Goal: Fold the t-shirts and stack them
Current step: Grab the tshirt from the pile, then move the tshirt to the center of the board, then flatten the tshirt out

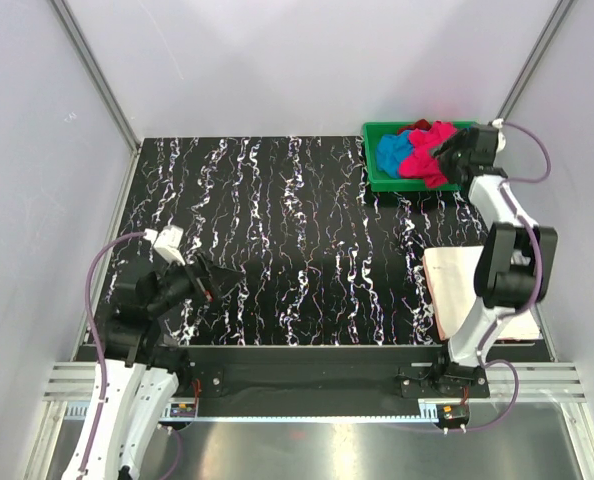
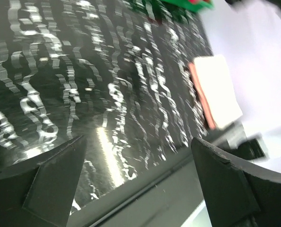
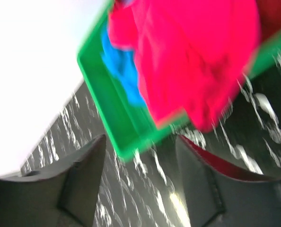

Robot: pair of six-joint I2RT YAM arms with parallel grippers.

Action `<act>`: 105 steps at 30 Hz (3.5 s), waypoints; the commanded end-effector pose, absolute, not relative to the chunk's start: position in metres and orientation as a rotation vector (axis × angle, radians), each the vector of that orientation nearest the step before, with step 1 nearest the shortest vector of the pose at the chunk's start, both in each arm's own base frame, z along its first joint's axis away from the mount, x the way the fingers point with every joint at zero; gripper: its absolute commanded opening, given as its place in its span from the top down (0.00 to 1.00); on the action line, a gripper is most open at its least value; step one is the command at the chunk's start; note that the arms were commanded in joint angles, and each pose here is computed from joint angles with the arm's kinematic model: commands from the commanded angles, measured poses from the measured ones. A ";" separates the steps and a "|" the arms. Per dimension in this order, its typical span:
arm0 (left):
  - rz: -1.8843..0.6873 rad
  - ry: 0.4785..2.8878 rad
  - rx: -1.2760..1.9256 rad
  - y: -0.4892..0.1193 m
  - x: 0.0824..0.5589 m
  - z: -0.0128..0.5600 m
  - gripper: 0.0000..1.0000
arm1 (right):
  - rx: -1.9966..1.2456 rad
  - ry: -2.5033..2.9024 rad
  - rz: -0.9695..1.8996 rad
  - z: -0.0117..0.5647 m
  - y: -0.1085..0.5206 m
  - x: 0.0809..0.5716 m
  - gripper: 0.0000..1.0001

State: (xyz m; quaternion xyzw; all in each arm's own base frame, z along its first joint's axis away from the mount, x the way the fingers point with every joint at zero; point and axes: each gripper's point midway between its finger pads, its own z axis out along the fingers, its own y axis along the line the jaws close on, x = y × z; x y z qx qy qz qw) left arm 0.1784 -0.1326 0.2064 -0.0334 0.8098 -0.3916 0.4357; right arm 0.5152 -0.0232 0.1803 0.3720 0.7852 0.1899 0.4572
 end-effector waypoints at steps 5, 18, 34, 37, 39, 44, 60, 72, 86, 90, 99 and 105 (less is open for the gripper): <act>-1.041 1.859 0.222 -0.152 0.173 0.258 0.08 | 0.981 1.794 0.312 0.186 -0.065 0.592 0.46; -0.979 1.926 0.163 -0.144 0.187 0.247 0.24 | 0.946 1.885 0.233 0.121 -0.076 0.642 0.66; -0.958 1.900 0.104 -0.140 0.193 0.270 0.22 | 0.703 1.393 0.324 0.455 -0.059 0.603 1.00; -0.936 1.926 0.046 -0.135 0.193 0.270 0.18 | 0.619 1.333 0.435 0.513 -0.021 0.569 1.00; -0.932 1.943 0.012 -0.133 0.189 0.271 0.15 | 0.564 1.310 0.510 0.542 0.008 0.542 1.00; -0.950 2.023 -0.085 -0.131 0.180 0.262 0.14 | 0.375 1.345 0.733 0.580 0.116 0.451 1.00; -0.892 2.160 -0.301 -0.118 0.172 0.231 0.18 | 0.111 2.399 1.080 0.214 0.232 0.180 0.09; -0.742 2.373 -0.192 -0.163 0.245 0.170 0.33 | -0.044 2.479 0.763 0.151 0.238 0.236 0.44; -0.513 2.572 -0.053 -0.167 0.358 0.112 0.35 | 0.124 2.694 0.592 0.084 0.203 0.361 0.40; -0.450 2.633 -0.069 -0.161 0.358 0.096 0.38 | 0.127 2.752 0.503 0.069 0.198 0.382 0.40; -0.426 2.695 -0.074 -0.155 0.343 0.073 0.37 | 0.179 2.752 0.403 0.052 0.185 0.423 0.37; -0.411 2.724 -0.066 -0.153 0.339 0.060 0.35 | 0.136 2.725 0.356 0.052 0.186 0.450 0.36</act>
